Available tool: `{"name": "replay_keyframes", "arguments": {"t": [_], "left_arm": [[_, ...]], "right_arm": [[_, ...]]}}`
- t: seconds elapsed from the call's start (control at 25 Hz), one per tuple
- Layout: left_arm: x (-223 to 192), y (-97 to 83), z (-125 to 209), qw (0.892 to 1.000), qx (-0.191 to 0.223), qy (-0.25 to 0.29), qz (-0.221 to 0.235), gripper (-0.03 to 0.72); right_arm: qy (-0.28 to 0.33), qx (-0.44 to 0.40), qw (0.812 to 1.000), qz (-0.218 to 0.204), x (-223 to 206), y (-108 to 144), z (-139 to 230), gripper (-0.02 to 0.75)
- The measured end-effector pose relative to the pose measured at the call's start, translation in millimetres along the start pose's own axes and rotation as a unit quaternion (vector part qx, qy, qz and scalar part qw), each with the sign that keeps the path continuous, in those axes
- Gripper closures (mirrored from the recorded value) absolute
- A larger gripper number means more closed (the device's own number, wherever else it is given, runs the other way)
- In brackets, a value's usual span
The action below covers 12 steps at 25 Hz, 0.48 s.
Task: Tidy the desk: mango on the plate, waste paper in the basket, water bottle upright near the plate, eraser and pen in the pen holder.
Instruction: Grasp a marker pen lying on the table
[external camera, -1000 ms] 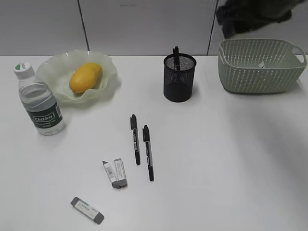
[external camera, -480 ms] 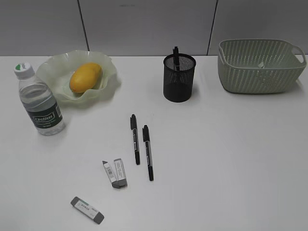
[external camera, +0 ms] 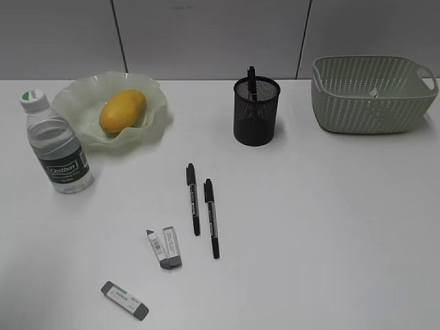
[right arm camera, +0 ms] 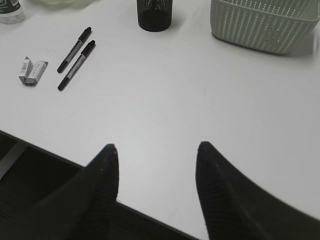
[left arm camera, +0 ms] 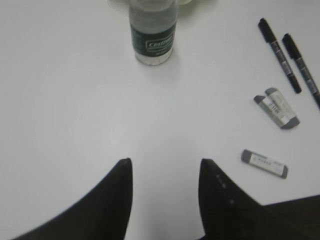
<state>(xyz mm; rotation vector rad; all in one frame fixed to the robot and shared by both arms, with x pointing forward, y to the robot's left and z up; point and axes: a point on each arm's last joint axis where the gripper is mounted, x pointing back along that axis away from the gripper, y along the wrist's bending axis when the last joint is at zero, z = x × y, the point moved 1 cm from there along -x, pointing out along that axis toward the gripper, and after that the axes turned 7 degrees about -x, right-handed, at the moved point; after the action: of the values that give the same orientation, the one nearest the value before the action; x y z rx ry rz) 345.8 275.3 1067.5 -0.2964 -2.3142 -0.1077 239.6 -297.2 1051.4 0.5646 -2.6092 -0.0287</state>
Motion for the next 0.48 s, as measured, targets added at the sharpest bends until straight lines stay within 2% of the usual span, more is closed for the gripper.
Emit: {"name": "replay_keyframes", "arguments": {"t": [0.12, 0.2, 0.36, 0.48], "left_arm": [[-26.0, -5.2, -37.2, 0.999, 0.012, 0.034, 0.03, 0.35], [-44.7, -13.2, -60.3, 0.998, -0.001, 0.047, 0.048, 0.349], [-75.7, -57.4, -102.5, 0.992, -0.054, 0.054, 0.098, 0.349], [-121.2, -95.0, -117.5, 0.988, -0.066, 0.099, 0.097, 0.349]], "right_arm": [[-0.007, 0.002, 1.0, 0.003, -0.6, -0.6, -1.1, 0.339], [-0.007, 0.002, 1.0, 0.003, -0.6, -0.6, -1.1, 0.34], [-0.007, 0.002, 1.0, 0.003, -0.6, -0.6, -1.1, 0.344], [-0.007, 0.002, 1.0, 0.003, -0.6, -0.6, -1.1, 0.347]]}}
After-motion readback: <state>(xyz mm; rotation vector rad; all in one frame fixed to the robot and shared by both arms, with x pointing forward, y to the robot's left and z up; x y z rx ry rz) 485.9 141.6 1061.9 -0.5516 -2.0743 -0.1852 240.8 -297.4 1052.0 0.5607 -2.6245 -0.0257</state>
